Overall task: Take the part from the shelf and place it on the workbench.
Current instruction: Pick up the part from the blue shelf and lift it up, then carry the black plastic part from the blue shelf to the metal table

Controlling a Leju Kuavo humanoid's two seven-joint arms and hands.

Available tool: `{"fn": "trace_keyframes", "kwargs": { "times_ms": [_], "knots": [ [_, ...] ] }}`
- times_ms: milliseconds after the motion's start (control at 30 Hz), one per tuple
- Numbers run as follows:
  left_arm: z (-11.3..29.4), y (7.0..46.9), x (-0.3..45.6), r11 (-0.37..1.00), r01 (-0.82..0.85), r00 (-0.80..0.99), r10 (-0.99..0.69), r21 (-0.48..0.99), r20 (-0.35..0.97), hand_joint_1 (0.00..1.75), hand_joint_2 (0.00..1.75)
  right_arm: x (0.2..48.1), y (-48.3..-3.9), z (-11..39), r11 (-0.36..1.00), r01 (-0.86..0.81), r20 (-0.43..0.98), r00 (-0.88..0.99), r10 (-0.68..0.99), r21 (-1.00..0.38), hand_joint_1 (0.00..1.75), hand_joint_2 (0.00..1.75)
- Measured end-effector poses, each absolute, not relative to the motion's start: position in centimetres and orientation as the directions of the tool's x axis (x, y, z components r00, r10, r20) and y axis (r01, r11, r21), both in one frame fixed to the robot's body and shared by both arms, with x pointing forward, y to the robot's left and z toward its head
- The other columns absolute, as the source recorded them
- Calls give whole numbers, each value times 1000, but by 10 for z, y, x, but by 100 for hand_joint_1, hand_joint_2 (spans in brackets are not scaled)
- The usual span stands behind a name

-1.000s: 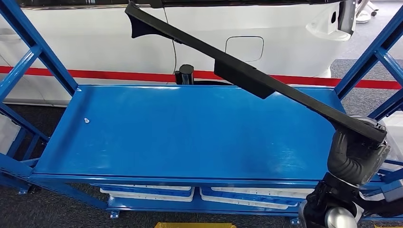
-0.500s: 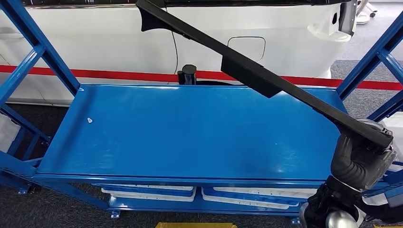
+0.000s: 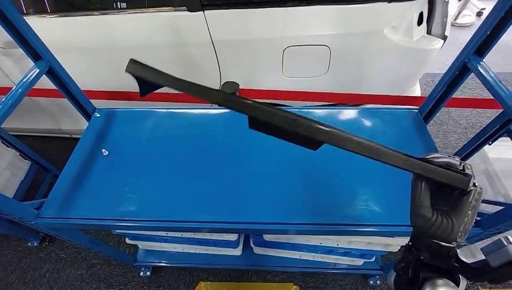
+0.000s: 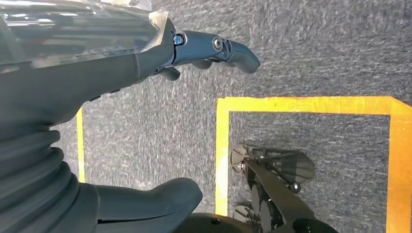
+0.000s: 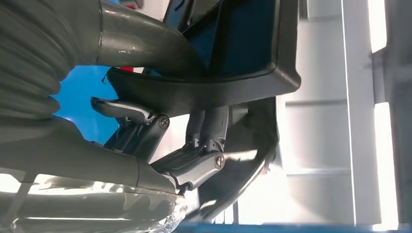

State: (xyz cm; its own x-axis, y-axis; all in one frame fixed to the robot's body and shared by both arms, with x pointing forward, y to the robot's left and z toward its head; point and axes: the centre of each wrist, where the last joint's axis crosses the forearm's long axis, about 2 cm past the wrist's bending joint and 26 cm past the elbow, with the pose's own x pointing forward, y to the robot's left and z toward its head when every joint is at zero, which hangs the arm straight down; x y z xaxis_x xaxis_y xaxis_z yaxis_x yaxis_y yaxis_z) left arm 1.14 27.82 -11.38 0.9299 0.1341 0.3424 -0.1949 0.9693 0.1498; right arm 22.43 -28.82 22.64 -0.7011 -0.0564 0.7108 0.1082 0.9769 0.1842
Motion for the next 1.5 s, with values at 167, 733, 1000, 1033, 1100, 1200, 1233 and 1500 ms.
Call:
{"fn": "trace_keyframes", "kwargs": {
  "times_ms": [167, 733, 1000, 1033, 1100, 1200, 1233, 1500],
  "knots": [
    [-114, 278, 12, 966, -202, 930, 136, 164, 343, 0, 175, 223, -286, 225, 988, 38, 707, -702, -81, 151, 175, 175],
    [-113, 270, 13, 964, -217, 922, 151, 154, 356, 0, 175, 216, -293, 216, 992, 38, 727, -683, -65, 124, 175, 175],
    [-113, 268, 16, 967, -210, 915, 143, 144, 377, 0, 175, 205, -299, 214, 992, 78, 733, -680, -23, 104, 175, 175],
    [-113, 267, 18, 968, -211, 913, 145, 137, 382, 0, 175, 204, -299, 215, 992, 76, 735, -678, -24, 102, 175, 175],
    [-112, 266, 32, 966, -226, 907, 162, 124, 390, 0, 175, 205, -297, 218, 993, 57, 740, -672, -36, 100, 175, 175],
    [-100, 253, 95, 949, -288, 891, 215, 131, 400, 0, 175, 215, -291, 226, 995, 18, 745, -664, -63, 101, 175, 175],
    [-92, 247, 123, 942, -309, 881, 232, 130, 413, 0, 175, 219, -289, 229, 995, 11, 744, -664, -70, 103, 175, 175],
    [-53, 224, 213, 945, -326, 802, 261, 27, 537, 0, 175, 228, -280, 233, 991, 14, 739, -668, -87, 129, 175, 175]
  ]
}}
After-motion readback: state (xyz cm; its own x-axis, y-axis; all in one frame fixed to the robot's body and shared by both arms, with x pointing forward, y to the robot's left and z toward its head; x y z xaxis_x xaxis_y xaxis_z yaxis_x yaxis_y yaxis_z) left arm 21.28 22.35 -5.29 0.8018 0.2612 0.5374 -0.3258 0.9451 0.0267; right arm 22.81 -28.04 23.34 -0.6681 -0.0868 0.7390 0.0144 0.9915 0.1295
